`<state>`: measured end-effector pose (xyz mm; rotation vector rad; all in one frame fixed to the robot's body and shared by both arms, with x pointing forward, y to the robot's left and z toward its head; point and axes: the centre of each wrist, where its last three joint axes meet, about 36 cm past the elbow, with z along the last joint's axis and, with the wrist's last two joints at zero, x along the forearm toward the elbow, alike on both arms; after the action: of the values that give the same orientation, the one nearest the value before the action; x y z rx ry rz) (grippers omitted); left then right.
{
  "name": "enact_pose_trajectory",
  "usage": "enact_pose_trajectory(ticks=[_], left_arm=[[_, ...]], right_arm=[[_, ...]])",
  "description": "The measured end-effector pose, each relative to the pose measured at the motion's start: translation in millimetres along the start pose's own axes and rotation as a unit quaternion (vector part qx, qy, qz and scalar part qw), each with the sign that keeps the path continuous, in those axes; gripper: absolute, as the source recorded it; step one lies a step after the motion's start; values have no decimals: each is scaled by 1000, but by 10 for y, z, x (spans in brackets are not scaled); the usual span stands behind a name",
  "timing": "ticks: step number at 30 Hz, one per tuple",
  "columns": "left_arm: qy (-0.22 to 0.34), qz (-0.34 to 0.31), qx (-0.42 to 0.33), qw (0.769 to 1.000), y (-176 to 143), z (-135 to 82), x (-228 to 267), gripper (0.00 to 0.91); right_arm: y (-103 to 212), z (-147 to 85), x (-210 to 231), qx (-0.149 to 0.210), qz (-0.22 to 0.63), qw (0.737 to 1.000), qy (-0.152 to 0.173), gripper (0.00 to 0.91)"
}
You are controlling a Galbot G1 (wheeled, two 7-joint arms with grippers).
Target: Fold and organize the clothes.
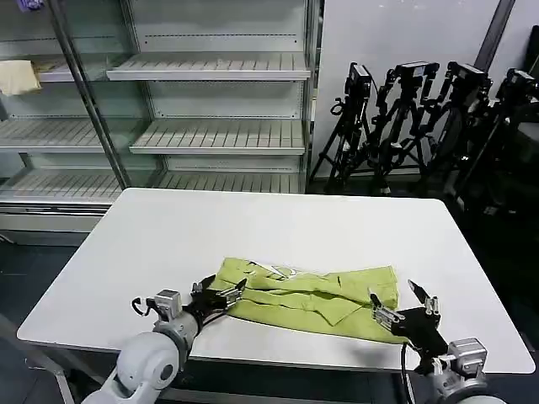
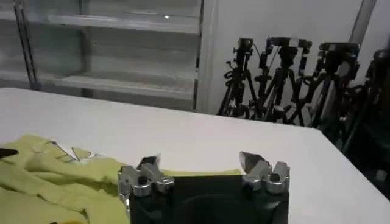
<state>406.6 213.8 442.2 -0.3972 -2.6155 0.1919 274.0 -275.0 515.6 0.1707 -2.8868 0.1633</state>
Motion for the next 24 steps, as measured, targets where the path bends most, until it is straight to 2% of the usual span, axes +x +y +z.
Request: enact_pose_trajectory(ticks=[13, 24], left_arm=[[11, -38, 17, 999, -8, 40, -113, 10], [26, -44, 10, 999, -46, 174, -143, 10]], right_arm=[[28, 22, 48, 5, -1, 1000, 1, 907], [45, 47, 56, 5, -2, 1000, 4, 907]])
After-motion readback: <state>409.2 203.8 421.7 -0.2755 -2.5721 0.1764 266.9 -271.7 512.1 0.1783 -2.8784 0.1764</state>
